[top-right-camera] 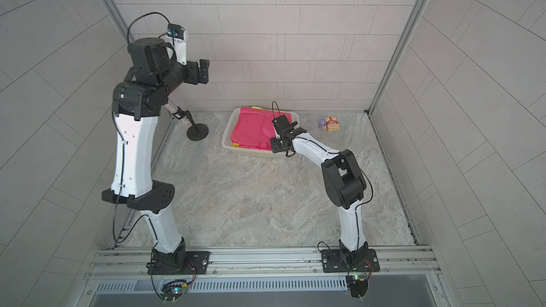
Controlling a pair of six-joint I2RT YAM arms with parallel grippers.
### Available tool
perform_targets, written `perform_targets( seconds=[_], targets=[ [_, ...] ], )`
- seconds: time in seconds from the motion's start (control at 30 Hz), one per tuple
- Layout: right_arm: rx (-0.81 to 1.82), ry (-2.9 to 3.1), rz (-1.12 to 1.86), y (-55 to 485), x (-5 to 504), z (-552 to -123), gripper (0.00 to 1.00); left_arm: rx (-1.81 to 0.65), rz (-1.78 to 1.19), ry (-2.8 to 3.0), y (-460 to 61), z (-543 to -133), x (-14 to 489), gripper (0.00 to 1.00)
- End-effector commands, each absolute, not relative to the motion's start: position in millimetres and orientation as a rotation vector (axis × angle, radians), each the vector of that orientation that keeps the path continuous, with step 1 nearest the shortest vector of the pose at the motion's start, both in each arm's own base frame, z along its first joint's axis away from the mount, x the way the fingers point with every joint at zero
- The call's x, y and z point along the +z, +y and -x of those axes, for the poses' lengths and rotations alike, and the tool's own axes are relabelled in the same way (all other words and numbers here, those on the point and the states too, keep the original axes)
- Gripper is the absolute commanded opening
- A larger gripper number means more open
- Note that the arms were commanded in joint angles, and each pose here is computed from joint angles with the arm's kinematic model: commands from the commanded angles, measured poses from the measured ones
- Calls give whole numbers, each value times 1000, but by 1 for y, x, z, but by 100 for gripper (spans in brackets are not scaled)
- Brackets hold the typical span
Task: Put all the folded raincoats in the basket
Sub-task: Place the raincoat in the basket, then reset both arms
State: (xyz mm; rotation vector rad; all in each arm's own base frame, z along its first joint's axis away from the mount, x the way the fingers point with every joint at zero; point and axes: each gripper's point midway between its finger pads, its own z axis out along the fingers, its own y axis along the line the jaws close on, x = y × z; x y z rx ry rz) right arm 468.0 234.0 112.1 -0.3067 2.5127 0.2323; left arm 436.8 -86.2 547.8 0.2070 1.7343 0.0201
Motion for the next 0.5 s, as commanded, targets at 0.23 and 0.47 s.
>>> perform_targets(
  seconds=[0.23,0.47],
  targets=[
    [314,2281,325,218,248,-420,71,-36,-38,1588,-50,-332,512,100],
    [256,2183,254,176,272,-376,100,0,39,1836,-34,-311,369,100]
  ],
)
